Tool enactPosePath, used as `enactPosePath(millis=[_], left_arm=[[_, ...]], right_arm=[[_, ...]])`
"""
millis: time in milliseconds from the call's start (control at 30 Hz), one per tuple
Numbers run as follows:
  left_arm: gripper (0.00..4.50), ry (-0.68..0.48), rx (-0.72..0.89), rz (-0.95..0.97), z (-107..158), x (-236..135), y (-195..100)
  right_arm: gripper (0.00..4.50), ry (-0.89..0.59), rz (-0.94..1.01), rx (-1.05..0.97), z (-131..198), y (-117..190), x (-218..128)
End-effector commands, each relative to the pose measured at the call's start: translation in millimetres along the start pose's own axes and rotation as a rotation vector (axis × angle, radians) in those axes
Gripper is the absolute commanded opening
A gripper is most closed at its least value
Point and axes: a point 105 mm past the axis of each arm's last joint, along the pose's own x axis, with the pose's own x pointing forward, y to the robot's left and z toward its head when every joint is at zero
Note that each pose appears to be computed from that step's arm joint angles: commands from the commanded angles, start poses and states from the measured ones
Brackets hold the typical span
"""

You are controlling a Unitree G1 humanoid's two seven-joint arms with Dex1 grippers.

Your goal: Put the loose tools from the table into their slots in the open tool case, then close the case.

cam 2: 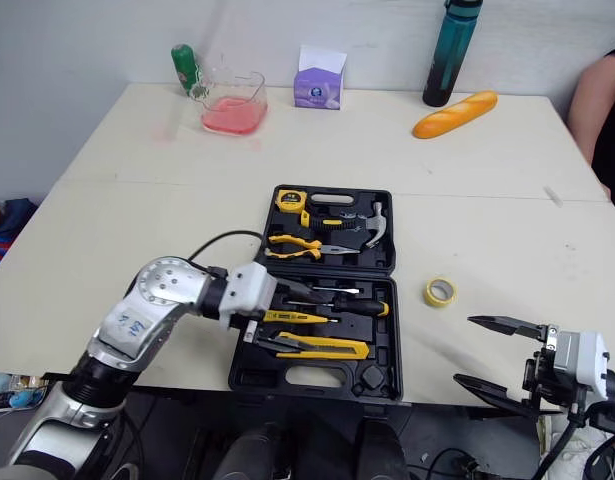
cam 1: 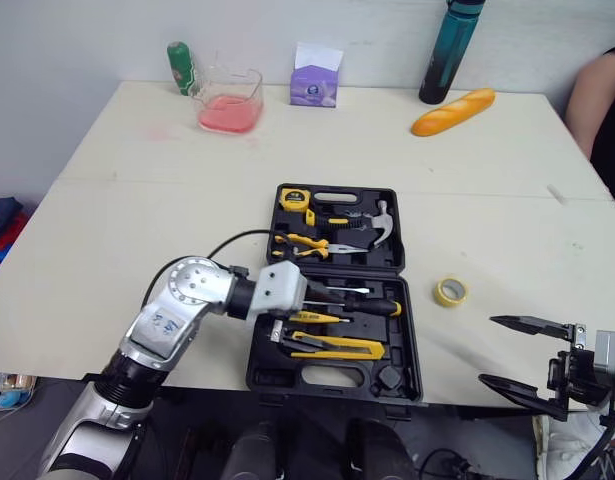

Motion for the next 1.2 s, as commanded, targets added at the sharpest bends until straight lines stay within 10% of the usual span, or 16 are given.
enactPosePath(millis=[33, 200, 500, 1200], left_arm=[[3.49, -0.123, 0.053, 0.027, 31, -13, 3], [3.49, -0.139, 0.083, 0.001, 40, -18, -3], [0.08, -0.117, 0.056, -0.033, 23, 4, -13], [0.08, 0.046, -0.061, -0.081, -50, 32, -28]], right_arm=[[4.5, -0.022, -0.029, -0.024, 3, -3, -5], [4.5, -0.022, -0.038, -0.023, 0, -5, -6], [4.5, -0.037, -0.037, -0.026, -1, -6, 2], [4.5, -0.045, -0.032, -0.034, 7, -8, 15]])
